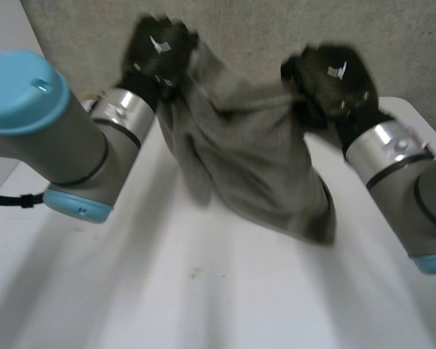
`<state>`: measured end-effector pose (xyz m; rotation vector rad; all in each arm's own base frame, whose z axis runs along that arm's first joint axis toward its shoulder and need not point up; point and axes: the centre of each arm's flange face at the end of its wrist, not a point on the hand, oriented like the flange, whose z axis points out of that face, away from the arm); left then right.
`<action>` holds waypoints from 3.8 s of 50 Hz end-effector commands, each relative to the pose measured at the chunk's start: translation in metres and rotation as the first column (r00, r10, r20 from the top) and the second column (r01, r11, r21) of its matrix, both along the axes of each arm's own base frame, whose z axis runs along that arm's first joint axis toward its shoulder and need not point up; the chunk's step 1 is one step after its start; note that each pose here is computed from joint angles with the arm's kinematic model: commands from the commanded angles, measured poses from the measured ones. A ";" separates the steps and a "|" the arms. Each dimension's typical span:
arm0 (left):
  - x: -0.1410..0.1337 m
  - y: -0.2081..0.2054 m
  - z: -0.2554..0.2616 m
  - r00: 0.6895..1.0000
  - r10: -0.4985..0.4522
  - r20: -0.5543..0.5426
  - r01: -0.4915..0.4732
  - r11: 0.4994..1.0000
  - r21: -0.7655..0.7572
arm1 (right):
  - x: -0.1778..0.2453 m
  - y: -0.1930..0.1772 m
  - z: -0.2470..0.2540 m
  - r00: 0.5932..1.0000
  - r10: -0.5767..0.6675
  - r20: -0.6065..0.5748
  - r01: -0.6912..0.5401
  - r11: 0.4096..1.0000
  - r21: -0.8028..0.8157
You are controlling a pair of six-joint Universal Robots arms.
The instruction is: Fold the towel.
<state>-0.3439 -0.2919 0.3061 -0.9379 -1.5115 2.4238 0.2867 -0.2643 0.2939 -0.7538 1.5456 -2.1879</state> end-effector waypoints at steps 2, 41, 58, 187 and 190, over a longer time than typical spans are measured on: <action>0.029 0.041 0.001 0.989 0.041 -0.141 -0.021 0.990 0.142 | 0.000 0.009 0.014 0.999 -0.001 -0.054 -0.002 0.998 -0.067; 0.066 0.106 -0.109 0.983 0.010 0.182 -0.111 0.825 0.554 | -0.040 0.040 -0.141 0.812 0.161 -0.560 0.147 0.873 0.464; 0.092 0.104 -0.147 0.977 -0.022 0.214 -0.132 0.726 0.675 | -0.056 0.028 -0.149 0.828 0.115 -0.549 0.191 0.862 0.469; 0.131 0.066 -0.183 0.922 -0.193 0.336 -0.060 0.785 0.616 | -0.082 -0.011 -0.148 0.787 0.031 -0.616 0.275 0.876 0.396; 0.130 0.066 -0.190 0.920 -0.203 0.334 -0.059 0.773 0.632 | -0.082 -0.011 -0.148 0.787 0.031 -0.616 0.275 0.876 0.396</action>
